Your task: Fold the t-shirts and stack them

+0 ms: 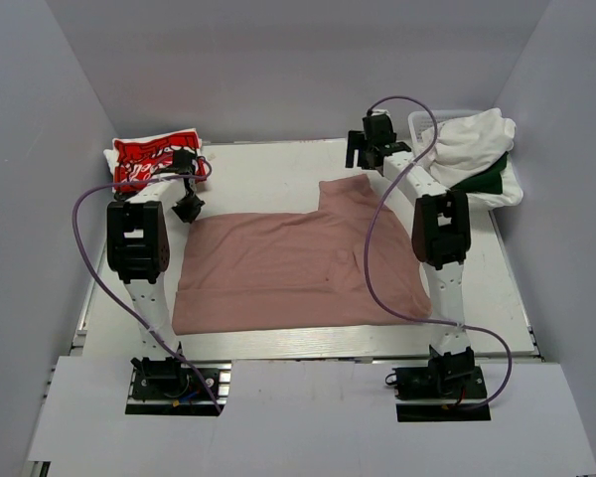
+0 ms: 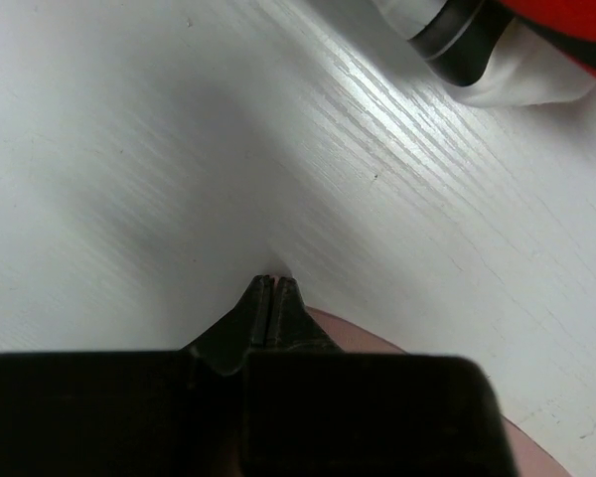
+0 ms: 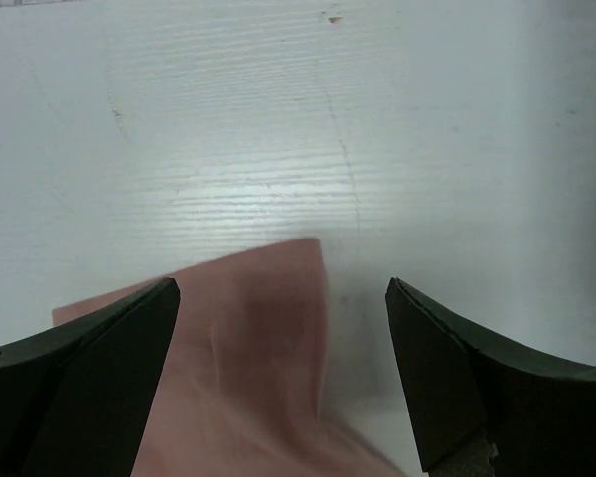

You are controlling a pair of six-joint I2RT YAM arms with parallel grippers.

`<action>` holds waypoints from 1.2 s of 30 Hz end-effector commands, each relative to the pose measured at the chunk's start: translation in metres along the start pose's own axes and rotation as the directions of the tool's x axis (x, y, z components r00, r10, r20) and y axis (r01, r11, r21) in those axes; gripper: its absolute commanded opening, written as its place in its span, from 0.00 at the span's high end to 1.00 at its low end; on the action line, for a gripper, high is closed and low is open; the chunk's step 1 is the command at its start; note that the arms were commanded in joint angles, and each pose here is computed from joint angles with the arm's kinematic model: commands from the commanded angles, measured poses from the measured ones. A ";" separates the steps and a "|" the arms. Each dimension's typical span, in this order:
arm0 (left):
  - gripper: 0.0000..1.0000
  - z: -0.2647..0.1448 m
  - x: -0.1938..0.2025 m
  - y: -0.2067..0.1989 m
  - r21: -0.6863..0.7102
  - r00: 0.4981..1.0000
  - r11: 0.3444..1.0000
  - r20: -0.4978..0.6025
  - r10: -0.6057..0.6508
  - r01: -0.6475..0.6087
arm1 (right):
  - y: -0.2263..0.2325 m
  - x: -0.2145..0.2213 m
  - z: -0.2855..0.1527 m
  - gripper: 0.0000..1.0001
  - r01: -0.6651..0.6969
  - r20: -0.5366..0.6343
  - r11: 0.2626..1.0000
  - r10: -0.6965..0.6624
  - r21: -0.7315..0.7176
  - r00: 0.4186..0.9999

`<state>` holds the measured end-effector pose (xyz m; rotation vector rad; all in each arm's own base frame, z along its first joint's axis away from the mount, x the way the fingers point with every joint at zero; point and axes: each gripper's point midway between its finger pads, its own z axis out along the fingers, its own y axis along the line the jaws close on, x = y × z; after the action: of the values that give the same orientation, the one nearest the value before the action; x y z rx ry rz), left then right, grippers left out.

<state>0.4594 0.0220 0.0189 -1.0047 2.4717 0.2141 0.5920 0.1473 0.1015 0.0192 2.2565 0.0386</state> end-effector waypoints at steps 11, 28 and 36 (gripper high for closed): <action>1.00 -0.009 -0.003 0.003 0.004 1.000 1.000 0.000 0.006 -0.006 | 0.003 0.042 0.054 0.15 0.015 -0.115 0.997 -0.024 -0.079 0.993; 1.00 -0.014 -0.023 -0.005 0.009 0.999 1.000 0.041 0.013 -0.014 | 0.025 0.020 0.044 1.00 0.104 -0.049 0.978 -0.114 -0.179 0.992; 1.00 -0.047 -0.043 -0.005 0.039 0.995 0.999 0.099 0.000 -0.004 | 0.074 -0.063 -0.044 1.00 0.336 0.332 0.865 -0.214 -0.372 0.919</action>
<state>0.4715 0.0252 0.0380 -0.9675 2.4614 0.2291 0.5937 0.1854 0.0621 -0.3138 2.2605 0.2543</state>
